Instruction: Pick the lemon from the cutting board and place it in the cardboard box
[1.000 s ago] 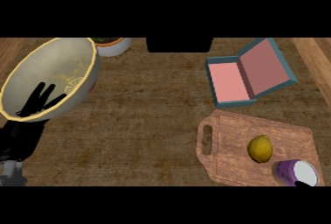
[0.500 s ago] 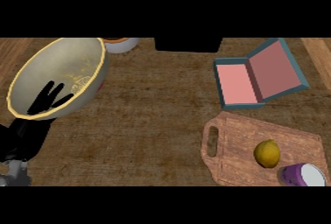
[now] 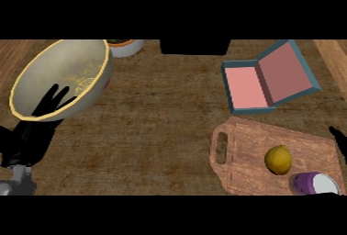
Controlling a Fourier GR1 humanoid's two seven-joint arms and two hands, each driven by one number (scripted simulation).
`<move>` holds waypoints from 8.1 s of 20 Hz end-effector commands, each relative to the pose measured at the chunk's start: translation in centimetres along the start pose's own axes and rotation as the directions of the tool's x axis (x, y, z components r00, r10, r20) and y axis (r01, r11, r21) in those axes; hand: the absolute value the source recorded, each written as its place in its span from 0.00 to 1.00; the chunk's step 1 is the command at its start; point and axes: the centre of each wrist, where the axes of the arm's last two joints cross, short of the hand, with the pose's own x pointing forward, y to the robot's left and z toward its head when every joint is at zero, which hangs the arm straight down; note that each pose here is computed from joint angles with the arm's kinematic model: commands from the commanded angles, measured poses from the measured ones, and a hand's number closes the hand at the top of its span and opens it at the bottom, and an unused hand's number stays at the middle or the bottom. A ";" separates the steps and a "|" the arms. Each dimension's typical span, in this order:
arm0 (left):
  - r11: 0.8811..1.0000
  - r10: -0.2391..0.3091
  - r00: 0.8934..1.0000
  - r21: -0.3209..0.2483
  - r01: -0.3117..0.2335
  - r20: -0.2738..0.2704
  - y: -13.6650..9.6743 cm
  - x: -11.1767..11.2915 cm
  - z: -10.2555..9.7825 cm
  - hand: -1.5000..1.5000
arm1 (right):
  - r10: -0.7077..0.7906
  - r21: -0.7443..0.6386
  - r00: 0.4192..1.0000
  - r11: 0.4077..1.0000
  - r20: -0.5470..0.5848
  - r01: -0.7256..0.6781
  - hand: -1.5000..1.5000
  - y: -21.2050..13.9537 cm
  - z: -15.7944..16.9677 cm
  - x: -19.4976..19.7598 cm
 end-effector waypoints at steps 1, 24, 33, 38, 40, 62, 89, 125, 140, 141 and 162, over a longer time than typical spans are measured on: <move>1.000 -0.009 1.000 0.023 0.009 -0.006 2.7 -0.4 -0.2 0.50 | 0.034 0.059 0.993 0.998 -0.116 -0.027 0.00 -1.1 0.7 2.1; 1.000 0.008 1.000 0.027 -0.008 -0.001 1.6 -1.1 3.0 0.50 | 0.129 0.059 0.985 0.991 -0.115 -0.123 0.00 2.4 -3.2 2.7; 1.000 0.000 1.000 0.022 0.000 -0.003 0.9 0.0 0.7 0.50 | 0.156 0.111 0.975 0.984 -0.158 -0.139 0.00 3.9 -5.5 4.9; 0.999 -0.008 1.000 0.031 0.008 -0.010 2.1 -0.9 1.4 0.50 | 0.158 0.104 0.970 0.985 -0.185 -0.141 0.00 4.8 -5.1 4.5; 1.000 0.005 1.000 0.025 -0.005 -0.002 0.2 0.0 0.5 0.50 | 0.173 0.106 0.968 0.982 -0.182 -0.156 0.00 4.5 -5.3 4.9; 0.999 0.002 1.000 0.037 -0.002 -0.001 2.8 -0.5 1.5 0.50 | 0.198 0.181 0.958 0.970 -0.209 -0.161 0.00 8.1 -8.3 1.8; 0.994 -0.006 0.999 -0.108 0.009 0.034 -2.9 1.0 -1.2 0.50 | 0.292 -0.005 0.956 0.956 -0.008 -0.292 1.00 12.4 -10.5 24.4; 1.000 0.005 1.000 -0.007 -0.005 0.016 -0.4 -0.9 1.0 0.50 | 0.169 -0.612 0.977 0.761 -0.130 -0.213 1.00 -0.6 -10.8 35.0; 1.000 -0.012 1.000 0.026 0.012 0.000 -0.7 0.7 -0.2 0.50 | 0.125 -0.508 0.988 0.848 -0.086 -0.151 1.00 4.7 -17.8 25.6; 1.000 -0.005 1.000 0.000 0.005 0.009 0.4 -0.8 0.1 0.50 | 0.092 -0.473 0.992 0.873 -0.089 -0.123 1.00 3.1 -18.5 25.1; 0.999 0.002 1.000 0.033 -0.002 -0.003 0.6 0.0 1.3 0.50 | -0.480 -0.625 0.846 0.593 0.232 0.508 0.00 3.9 -18.4 21.7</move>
